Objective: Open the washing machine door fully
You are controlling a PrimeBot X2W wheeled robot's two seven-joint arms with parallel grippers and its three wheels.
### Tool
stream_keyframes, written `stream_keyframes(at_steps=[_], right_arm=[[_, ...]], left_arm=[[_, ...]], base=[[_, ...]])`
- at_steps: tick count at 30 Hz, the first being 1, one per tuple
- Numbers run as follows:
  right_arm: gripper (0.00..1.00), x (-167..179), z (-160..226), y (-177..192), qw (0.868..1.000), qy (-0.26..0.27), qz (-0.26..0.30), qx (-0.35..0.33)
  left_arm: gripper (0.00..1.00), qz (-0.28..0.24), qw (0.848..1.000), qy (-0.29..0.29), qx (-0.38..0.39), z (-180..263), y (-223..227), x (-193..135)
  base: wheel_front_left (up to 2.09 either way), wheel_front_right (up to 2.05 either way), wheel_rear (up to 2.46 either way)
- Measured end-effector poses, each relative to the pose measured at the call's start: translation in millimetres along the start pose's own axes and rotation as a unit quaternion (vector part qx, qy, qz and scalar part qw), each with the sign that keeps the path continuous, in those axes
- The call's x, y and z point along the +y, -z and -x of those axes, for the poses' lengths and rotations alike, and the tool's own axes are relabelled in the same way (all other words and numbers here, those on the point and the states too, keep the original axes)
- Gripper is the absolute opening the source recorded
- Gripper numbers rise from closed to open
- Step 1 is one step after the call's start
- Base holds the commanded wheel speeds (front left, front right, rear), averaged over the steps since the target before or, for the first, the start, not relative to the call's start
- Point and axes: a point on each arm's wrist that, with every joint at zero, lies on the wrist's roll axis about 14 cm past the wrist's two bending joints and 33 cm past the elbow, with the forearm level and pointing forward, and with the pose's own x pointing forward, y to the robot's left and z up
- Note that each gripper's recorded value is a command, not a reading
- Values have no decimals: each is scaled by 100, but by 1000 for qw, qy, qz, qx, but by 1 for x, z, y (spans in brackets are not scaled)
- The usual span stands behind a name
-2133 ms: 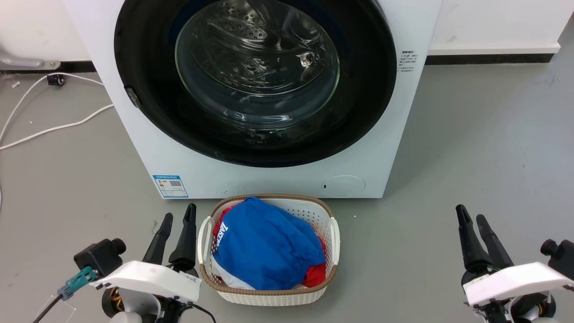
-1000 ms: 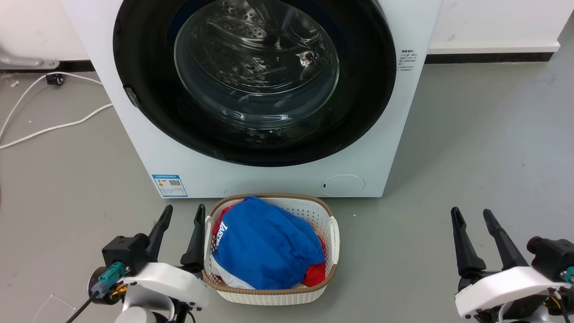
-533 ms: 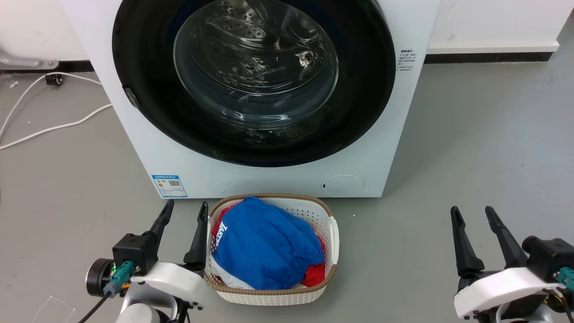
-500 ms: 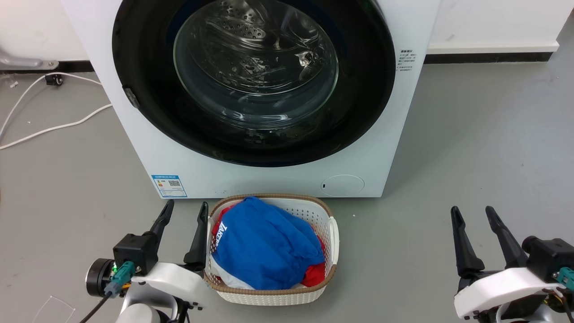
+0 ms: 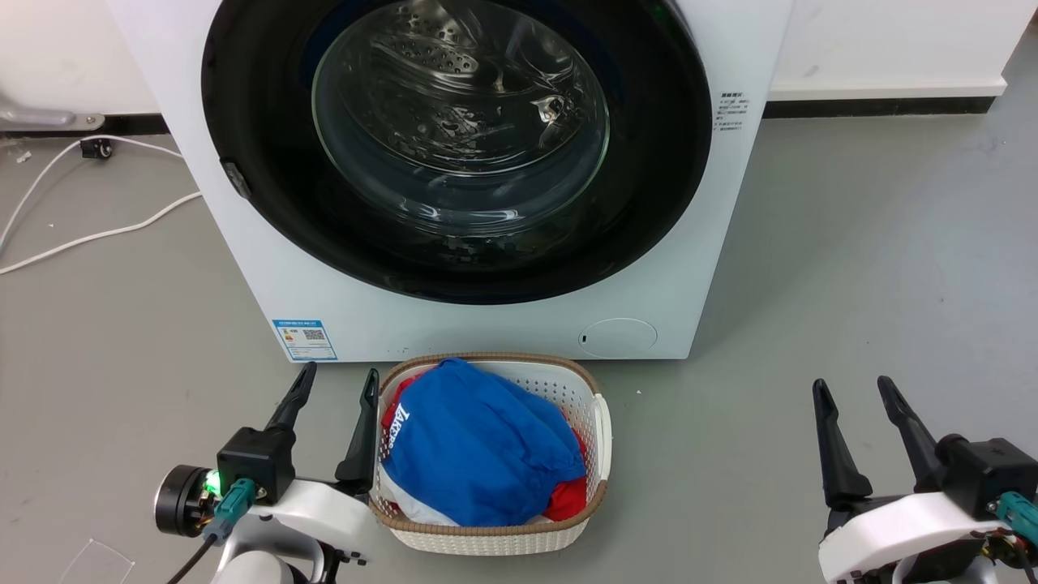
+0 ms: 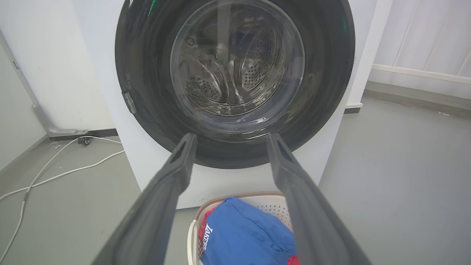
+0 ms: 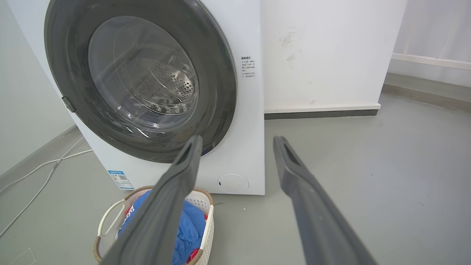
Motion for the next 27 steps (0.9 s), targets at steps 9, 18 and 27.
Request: stream_keyframes(at_steps=[9, 18, 27], right_arm=[[100, 1, 0, -1, 1000, -2, 17, -4], [100, 1, 2, 0, 1000, -2, 29, -3], [0, -5, 3, 4, 1000, 8, 1, 2]], left_arm=[[100, -14, 1000, -2, 0, 0, 2, 1], [100, -21, 1000, -5, 0, 1, 4, 2], [100, -11, 1000, -12, 5, 1, 8, 4]], base=[[0, 0, 0], [0, 0, 0], [0, 0, 0]])
